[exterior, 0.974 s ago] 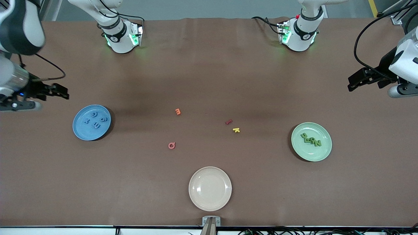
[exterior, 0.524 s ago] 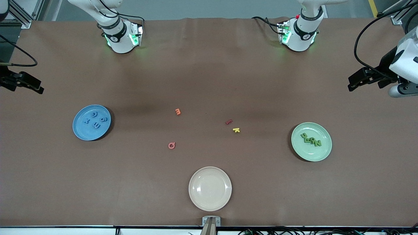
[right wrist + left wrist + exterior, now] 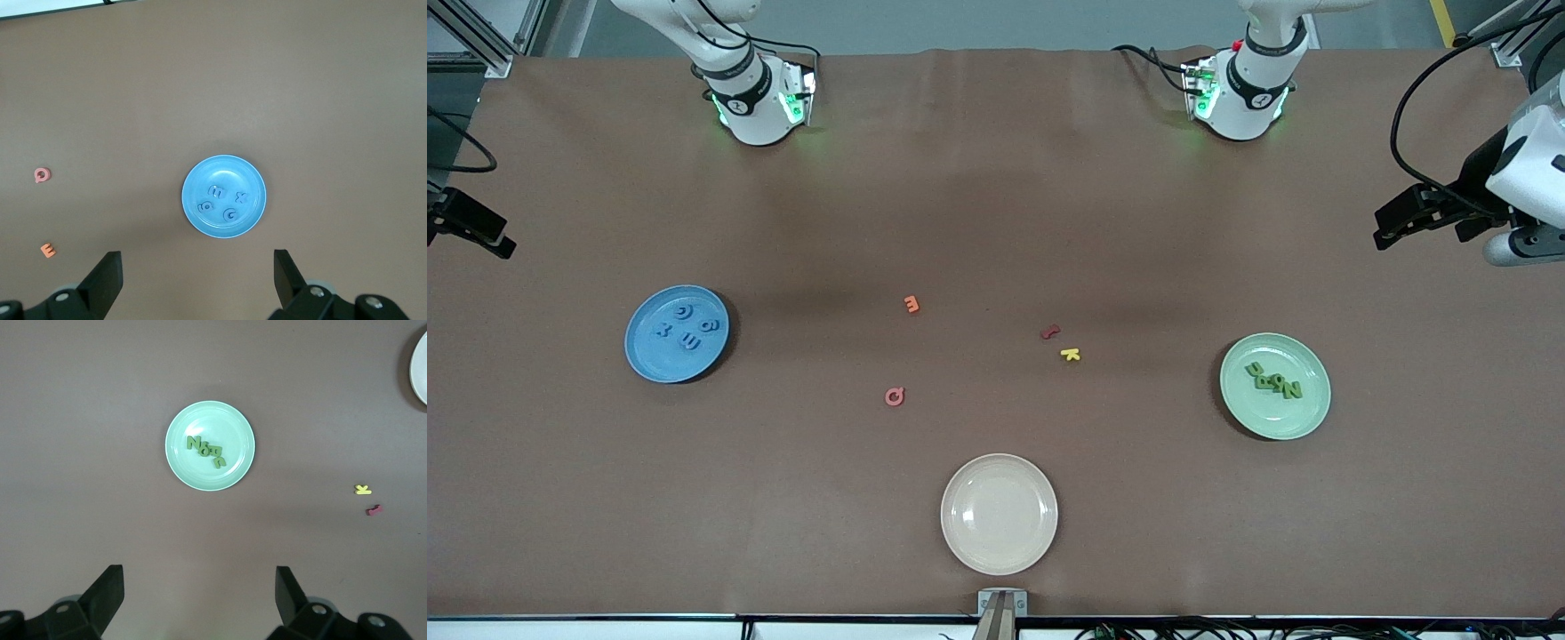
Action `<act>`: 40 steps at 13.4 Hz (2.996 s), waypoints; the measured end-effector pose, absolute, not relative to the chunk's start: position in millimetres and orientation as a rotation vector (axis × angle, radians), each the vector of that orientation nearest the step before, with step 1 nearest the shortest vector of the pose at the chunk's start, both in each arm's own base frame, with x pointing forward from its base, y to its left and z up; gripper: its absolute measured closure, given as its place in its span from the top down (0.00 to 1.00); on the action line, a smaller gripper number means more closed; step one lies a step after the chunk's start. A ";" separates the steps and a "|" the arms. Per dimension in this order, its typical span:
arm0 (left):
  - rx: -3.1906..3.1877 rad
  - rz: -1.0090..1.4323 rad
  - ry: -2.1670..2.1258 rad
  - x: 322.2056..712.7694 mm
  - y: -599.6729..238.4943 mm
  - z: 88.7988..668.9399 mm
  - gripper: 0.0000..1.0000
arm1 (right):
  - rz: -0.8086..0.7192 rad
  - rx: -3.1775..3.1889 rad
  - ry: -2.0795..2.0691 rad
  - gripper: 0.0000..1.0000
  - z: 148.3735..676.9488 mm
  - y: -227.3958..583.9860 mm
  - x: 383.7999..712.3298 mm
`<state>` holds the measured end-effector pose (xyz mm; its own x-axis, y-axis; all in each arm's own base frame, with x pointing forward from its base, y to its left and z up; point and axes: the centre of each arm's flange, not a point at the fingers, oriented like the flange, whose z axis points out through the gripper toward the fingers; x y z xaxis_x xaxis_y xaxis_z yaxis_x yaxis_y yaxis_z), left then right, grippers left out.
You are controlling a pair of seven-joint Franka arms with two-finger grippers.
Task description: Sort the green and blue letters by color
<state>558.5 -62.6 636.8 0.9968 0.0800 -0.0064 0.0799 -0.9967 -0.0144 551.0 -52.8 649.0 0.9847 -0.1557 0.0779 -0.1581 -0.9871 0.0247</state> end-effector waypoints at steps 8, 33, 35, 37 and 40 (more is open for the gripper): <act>-3.125 0.010 -0.125 558.5 -62.5 636.9 1.00 | 0.143 3.098 -0.246 1.00 656.2 -52.4 551.3; -3.129 -0.013 -0.085 559.7 -59.6 640.8 1.00 | 0.127 3.102 -0.239 1.00 665.2 -49.0 547.7; -3.129 -0.016 -0.079 559.7 -60.4 641.9 1.00 | 0.127 3.102 -0.239 1.00 665.2 -48.8 547.7; -3.129 -0.019 -0.075 559.6 -61.7 642.7 1.00 | 0.126 3.102 -0.237 1.00 665.1 -48.1 547.8; -3.129 -0.019 -0.073 559.5 -61.9 642.8 1.00 | 0.126 3.104 -0.228 1.00 665.2 -45.0 548.0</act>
<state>559.5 -61.9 642.8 0.9988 0.0468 0.0126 0.0469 -0.9988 -0.0110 548.0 -45.0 665.2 0.9860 -0.1450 0.0828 -0.1472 -0.9889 0.0210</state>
